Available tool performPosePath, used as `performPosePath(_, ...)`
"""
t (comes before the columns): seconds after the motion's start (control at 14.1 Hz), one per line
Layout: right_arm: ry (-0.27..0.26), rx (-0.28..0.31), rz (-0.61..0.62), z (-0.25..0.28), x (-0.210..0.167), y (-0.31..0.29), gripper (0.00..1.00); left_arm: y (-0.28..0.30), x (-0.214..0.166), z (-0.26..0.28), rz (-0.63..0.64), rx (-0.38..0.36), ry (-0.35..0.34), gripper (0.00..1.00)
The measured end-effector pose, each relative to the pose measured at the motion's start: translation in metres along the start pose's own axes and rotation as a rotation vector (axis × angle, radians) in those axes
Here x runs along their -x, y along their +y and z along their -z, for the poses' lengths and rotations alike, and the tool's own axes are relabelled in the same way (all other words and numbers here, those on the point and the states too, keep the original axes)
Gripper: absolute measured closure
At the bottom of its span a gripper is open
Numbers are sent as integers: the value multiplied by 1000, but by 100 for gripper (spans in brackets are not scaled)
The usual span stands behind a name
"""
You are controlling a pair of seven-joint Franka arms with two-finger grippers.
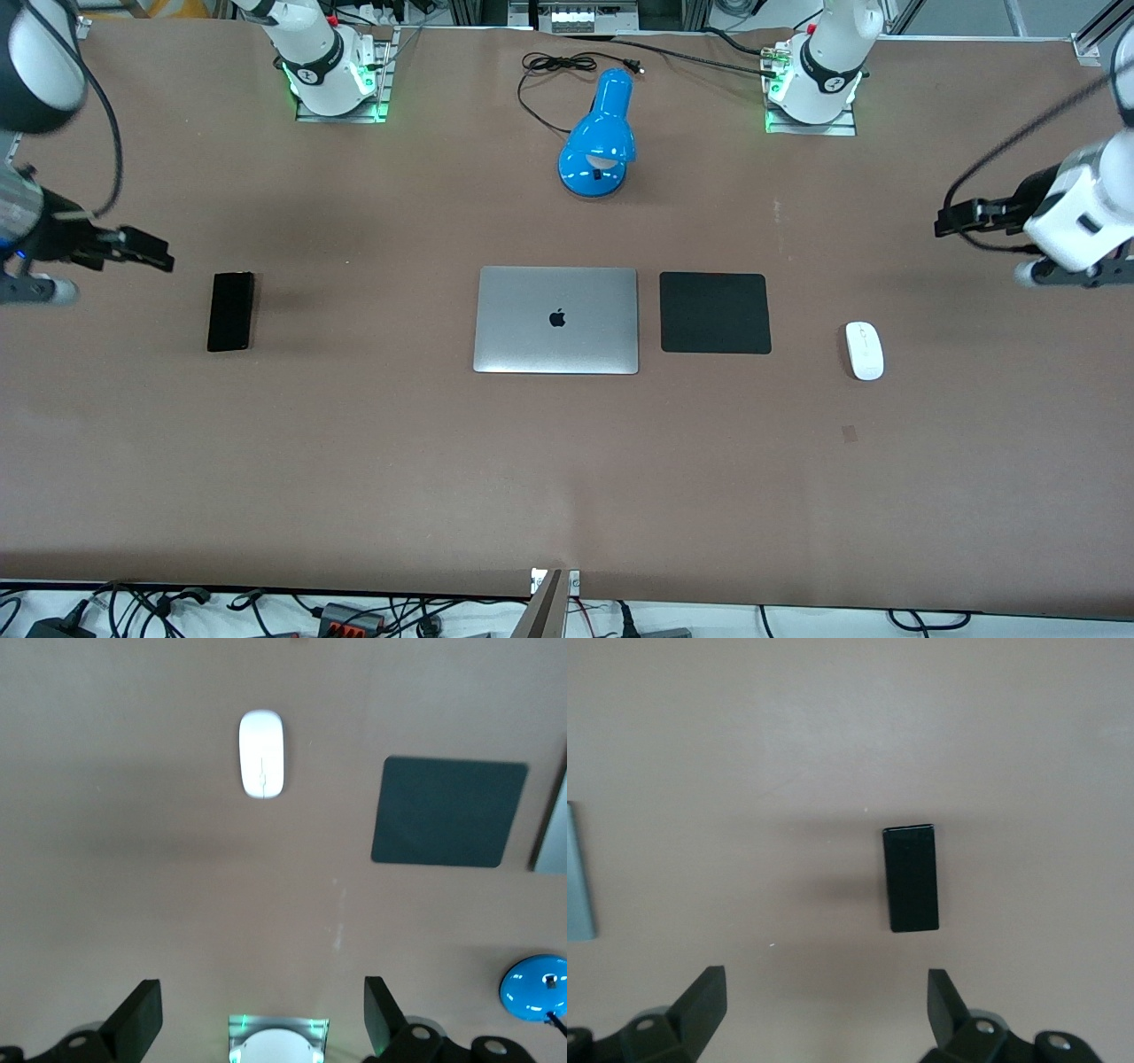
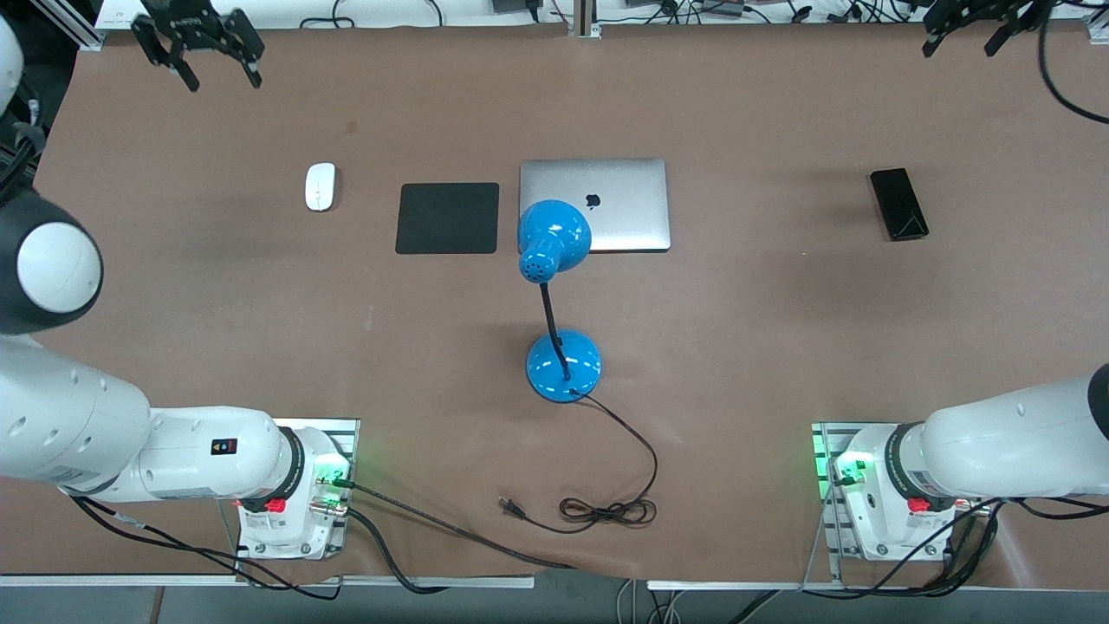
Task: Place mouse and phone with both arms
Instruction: 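Lower the right gripper onto the black phone while the left gripper grasps the mouse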
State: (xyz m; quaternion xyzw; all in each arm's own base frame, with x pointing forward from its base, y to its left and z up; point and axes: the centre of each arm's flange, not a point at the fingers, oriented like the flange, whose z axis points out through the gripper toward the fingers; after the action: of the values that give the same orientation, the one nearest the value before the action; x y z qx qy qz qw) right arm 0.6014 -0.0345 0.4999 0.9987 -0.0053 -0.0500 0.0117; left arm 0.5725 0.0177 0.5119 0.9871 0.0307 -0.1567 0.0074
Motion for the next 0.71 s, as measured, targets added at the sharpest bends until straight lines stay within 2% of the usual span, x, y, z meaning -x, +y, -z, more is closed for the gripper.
performPosePath(0.14, -27, 18, -1, -34, -13, 4, 0, -4, -35, -38, 7, 4, -20, 0)
performPosePath(0.28, -56, 25, -4, -65, -23, 8, 0, -4, -73, -81, 8, 6, 8, 0)
performPosePath(0.5, -72, 32, -17, -122, -37, 20, 0, -15, -116, -154, 4, -36, 132, 0)
performPosePath(0.71, -107, 32, -35, -178, -38, 37, 0, -22, -126, -232, -1, -34, 270, 0)
